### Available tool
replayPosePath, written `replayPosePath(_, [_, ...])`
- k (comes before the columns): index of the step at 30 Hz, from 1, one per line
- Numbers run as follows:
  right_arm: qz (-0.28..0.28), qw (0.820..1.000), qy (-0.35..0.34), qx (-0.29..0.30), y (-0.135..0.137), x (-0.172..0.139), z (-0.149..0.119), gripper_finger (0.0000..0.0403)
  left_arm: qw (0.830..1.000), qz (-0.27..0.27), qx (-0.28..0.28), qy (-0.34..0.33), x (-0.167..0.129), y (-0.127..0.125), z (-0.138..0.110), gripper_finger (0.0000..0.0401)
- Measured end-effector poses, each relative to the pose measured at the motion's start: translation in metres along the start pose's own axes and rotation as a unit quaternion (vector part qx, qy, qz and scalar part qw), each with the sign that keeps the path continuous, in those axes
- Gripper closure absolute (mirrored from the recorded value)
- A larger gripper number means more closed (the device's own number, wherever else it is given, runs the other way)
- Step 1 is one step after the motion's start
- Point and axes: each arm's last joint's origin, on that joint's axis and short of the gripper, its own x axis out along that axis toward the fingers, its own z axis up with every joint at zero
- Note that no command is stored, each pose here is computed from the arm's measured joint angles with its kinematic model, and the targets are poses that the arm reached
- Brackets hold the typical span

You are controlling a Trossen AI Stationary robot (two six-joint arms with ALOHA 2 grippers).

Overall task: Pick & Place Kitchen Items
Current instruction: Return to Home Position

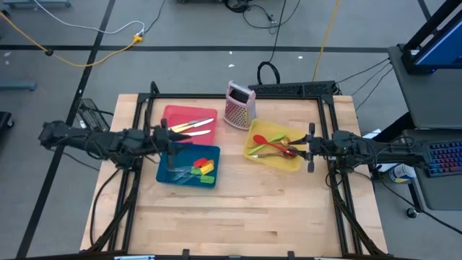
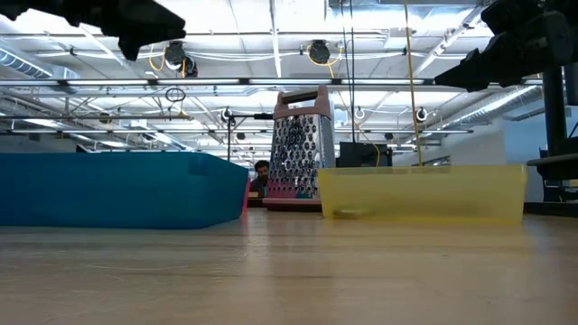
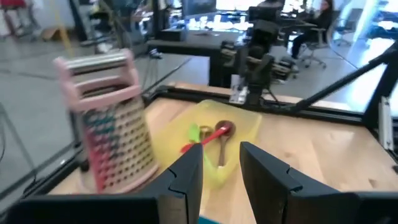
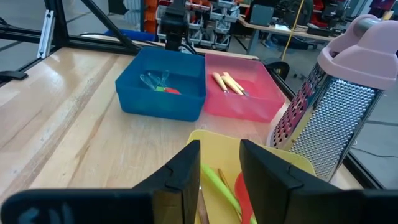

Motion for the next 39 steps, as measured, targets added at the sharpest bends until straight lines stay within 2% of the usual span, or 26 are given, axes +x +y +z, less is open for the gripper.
replayPosePath(4, [0.000, 1.000, 0.000, 0.000, 0.000, 0.000, 0.000, 0.0298, 1.000, 0.008, -0.021, 0.020, -0.010, 0.014, -0.001, 0.0290])
replayPosePath(9, [0.000, 1.000, 0.000, 0.000, 0.000, 0.000, 0.000, 0.0296, 1.000, -0.012, -0.010, 0.024, -0.018, 0.020, -0.008, 0.0290])
replayPosePath(14, [0.000, 1.000, 0.000, 0.000, 0.000, 0.000, 0.000, 0.0298, 0.999, -0.031, 0.016, -0.014, -0.017, 0.023, -0.044, 0.0290])
replayPosePath(20, [0.000, 1.000, 0.000, 0.000, 0.000, 0.000, 0.000, 0.0295, 0.997, -0.023, 0.007, -0.070, -0.021, 0.032, -0.092, 0.0290])
replayPosePath(22, [0.000, 1.000, 0.000, 0.000, 0.000, 0.000, 0.000, 0.0296, 0.996, -0.037, 0.014, -0.074, -0.023, 0.034, -0.100, 0.0290])
replayPosePath(26, [0.000, 1.000, 0.000, 0.000, 0.000, 0.000, 0.000, 0.0298, 0.993, -0.067, 0.039, -0.086, -0.026, 0.035, -0.097, 0.0290])
replayPosePath(35, [0.000, 1.000, 0.000, 0.000, 0.000, 0.000, 0.000, 0.0297, 0.997, -0.045, 0.037, -0.052, -0.029, 0.042, -0.103, 0.0290])
replayPosePath(39, [0.000, 1.000, 0.000, 0.000, 0.000, 0.000, 0.000, 0.0298, 0.997, -0.054, 0.032, -0.038, -0.030, 0.042, -0.106, 0.0290])
